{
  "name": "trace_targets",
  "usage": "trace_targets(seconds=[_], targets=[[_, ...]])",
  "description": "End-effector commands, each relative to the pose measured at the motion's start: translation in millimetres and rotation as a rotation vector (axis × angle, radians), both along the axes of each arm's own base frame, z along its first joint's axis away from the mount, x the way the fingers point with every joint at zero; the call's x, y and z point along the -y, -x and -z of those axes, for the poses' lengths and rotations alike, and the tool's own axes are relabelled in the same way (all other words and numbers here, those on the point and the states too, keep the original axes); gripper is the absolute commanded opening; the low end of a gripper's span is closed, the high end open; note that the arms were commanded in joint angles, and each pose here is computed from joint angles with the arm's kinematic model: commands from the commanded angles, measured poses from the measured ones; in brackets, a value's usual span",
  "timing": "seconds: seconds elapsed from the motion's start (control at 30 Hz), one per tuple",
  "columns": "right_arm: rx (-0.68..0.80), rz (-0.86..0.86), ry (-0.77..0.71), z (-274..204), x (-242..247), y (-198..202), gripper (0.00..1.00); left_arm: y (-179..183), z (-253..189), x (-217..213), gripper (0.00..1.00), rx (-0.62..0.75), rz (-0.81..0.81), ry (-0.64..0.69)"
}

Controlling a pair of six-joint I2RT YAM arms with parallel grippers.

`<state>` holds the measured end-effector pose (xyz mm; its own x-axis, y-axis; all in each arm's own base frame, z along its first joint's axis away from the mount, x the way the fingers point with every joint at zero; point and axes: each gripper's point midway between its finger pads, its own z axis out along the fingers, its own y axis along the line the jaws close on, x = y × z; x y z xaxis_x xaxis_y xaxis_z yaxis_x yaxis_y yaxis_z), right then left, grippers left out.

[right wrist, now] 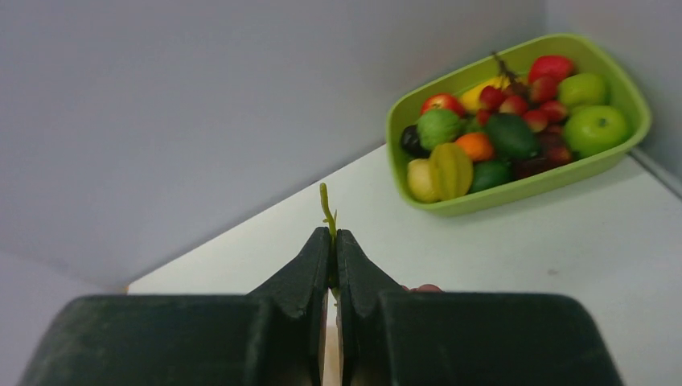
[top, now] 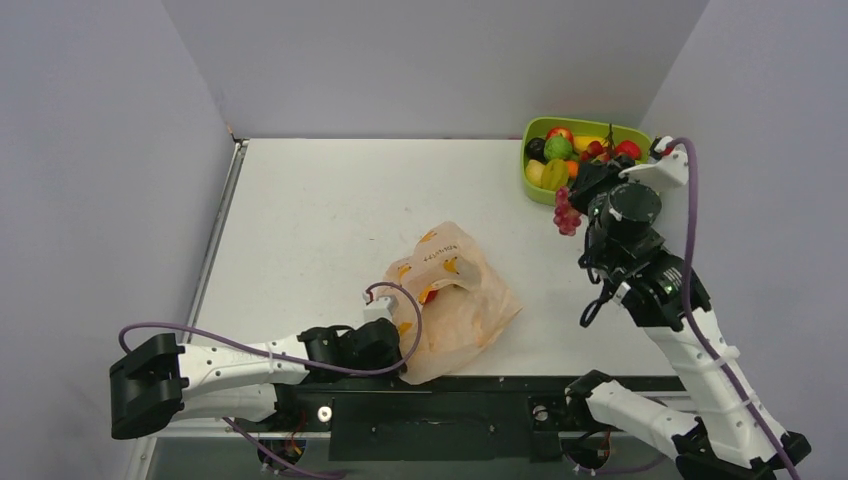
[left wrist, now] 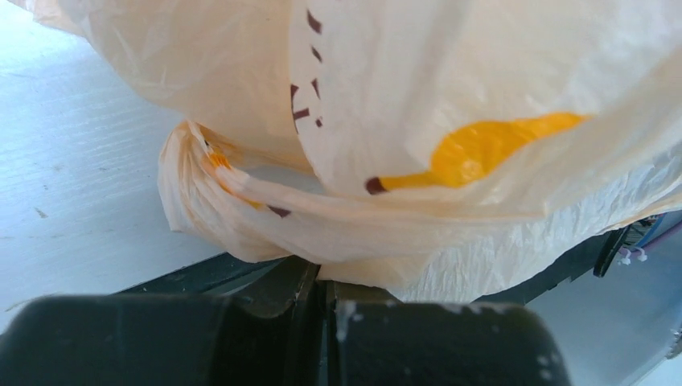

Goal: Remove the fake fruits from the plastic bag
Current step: Place the fake fruit in the bin.

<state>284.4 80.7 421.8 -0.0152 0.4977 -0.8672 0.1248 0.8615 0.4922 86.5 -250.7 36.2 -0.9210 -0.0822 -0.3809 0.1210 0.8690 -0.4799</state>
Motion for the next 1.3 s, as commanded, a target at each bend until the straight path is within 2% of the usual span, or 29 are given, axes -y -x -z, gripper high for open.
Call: trace_targets(seconds=[0.0, 0.2, 0.37, 0.63, 0.67, 0.7, 0.73, 0.8, 0.87, 1.13, 1.2, 1.23, 1.27], targets=[[0.026, 0.225, 0.063, -1, 51, -40, 0.00, -12, -18, 0, 0.00, 0.079, 0.010, -0.023], [0.050, 0.438, 0.063, 28, 111, -97, 0.00, -15, -16, -7, 0.00, 0.116, 0.043, -0.064], [0.079, 0.573, 0.073, 44, 165, -138, 0.00, -19, -23, 0, 0.00, 0.158, 0.076, -0.044], [0.089, 0.618, -0.012, 75, 237, -200, 0.00, -21, -30, 11, 0.00, 0.186, 0.103, 0.012], [0.060, 0.612, -0.015, 92, 241, -212, 0.00, -20, -31, 12, 0.00, 0.189, 0.111, 0.015], [0.090, 0.619, -0.018, 84, 250, -218, 0.00, -20, -31, 12, 0.00, 0.195, 0.122, 0.010], [0.058, 0.614, 0.002, 101, 253, -229, 0.00, -21, -30, 11, 0.00, 0.198, 0.125, 0.006], [0.113, 0.625, 0.061, 95, 251, -241, 0.00, -20, -27, 10, 0.00, 0.198, 0.133, -0.007], [0.096, 0.619, 0.111, 96, 246, -251, 0.00, -19, -25, 8, 0.00, 0.191, 0.138, -0.017], [0.073, 0.694, 0.269, 107, 227, -271, 0.00, -16, -26, 14, 0.00, 0.172, 0.145, 0.007], [0.066, 0.709, 0.291, 108, 225, -286, 0.00, -18, -27, 15, 0.00, 0.175, 0.141, 0.003], [0.021, 0.706, 0.307, 128, 227, -298, 0.00, -18, -28, 15, 0.00, 0.177, 0.139, 0.001], [0.014, 0.705, 0.318, 118, 228, -306, 0.00, -19, -28, 15, 0.00, 0.178, 0.138, 0.000]])
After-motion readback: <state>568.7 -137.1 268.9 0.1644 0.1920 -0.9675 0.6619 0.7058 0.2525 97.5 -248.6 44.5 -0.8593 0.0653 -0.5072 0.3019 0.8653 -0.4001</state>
